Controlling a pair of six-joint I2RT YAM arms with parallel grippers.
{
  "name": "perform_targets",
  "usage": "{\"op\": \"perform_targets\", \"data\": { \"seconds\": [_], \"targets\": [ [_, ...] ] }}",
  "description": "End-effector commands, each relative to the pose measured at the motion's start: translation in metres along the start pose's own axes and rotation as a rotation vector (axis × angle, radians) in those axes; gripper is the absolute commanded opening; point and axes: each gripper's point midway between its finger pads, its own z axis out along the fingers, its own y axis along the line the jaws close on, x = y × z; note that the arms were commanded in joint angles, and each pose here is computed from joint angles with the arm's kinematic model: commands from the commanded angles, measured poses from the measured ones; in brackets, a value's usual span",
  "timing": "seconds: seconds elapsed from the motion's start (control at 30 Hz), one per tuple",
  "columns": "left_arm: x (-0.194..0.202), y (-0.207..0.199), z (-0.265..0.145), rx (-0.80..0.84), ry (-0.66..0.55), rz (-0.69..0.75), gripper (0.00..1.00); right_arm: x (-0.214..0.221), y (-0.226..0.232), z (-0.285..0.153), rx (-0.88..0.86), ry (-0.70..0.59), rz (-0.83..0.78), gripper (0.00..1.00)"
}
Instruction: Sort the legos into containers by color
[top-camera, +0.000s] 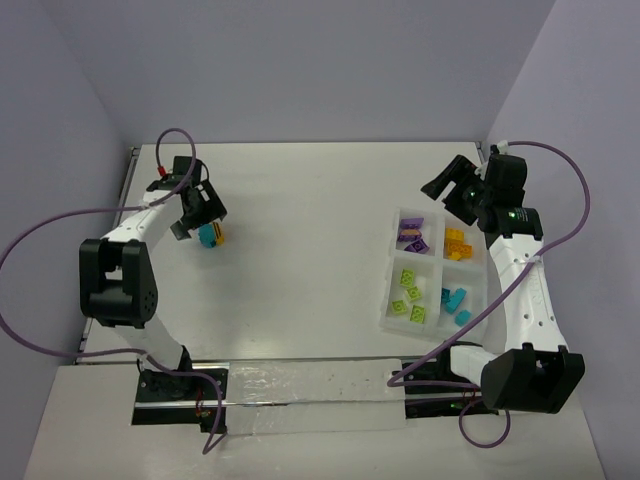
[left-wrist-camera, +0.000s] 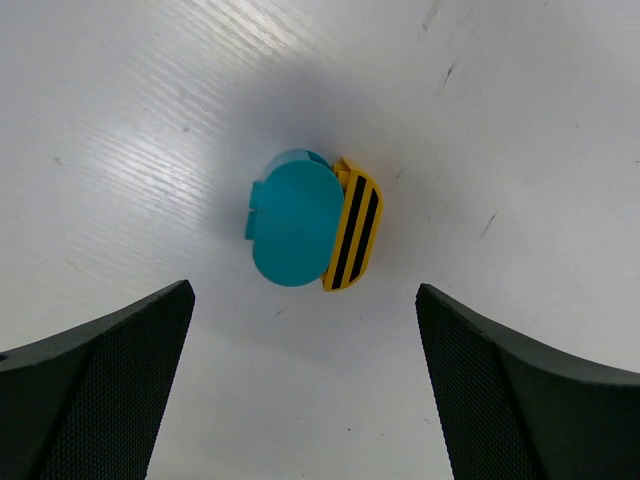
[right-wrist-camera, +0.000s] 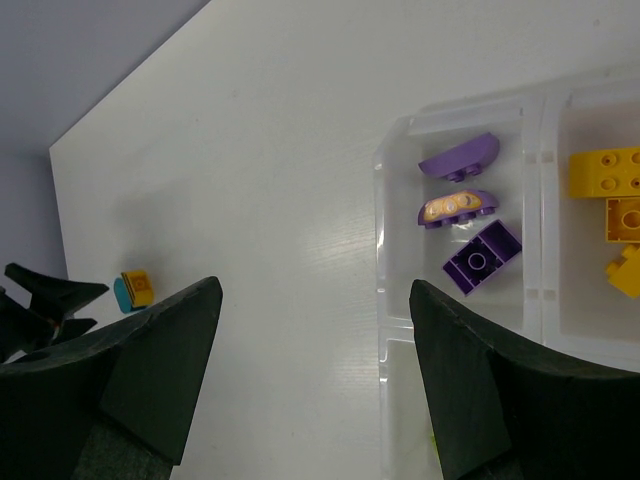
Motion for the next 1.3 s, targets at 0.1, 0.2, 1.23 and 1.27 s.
{"op": "perform_targets", "data": {
  "seconds": [0.1,0.2,1.23,1.27],
  "targets": [
    [-0.059,0.001,-0.008,0.071,-0.188,-0.106,0.99,-0.005,0.016,0.002,-0.061,-0.014,-0.025,0.83],
    [-0.075,-0.006,0.01,0.123,-0.174,-0.128,0.99,-0.001,0.019,0.003,-0.071,-0.002,-0.025,0.83],
    [0.058,-0.034,0.018,0.225,0.052,0.099,0.99,0.003,0.02,0.005,-0.082,0.01,-0.025,0.83],
    [0.058,-0.034,0.019,0.215,0.047,0.116,0.99,0.003,0.02,0.004,-0.083,0.008,-0.024,0.83]
  ]
}}
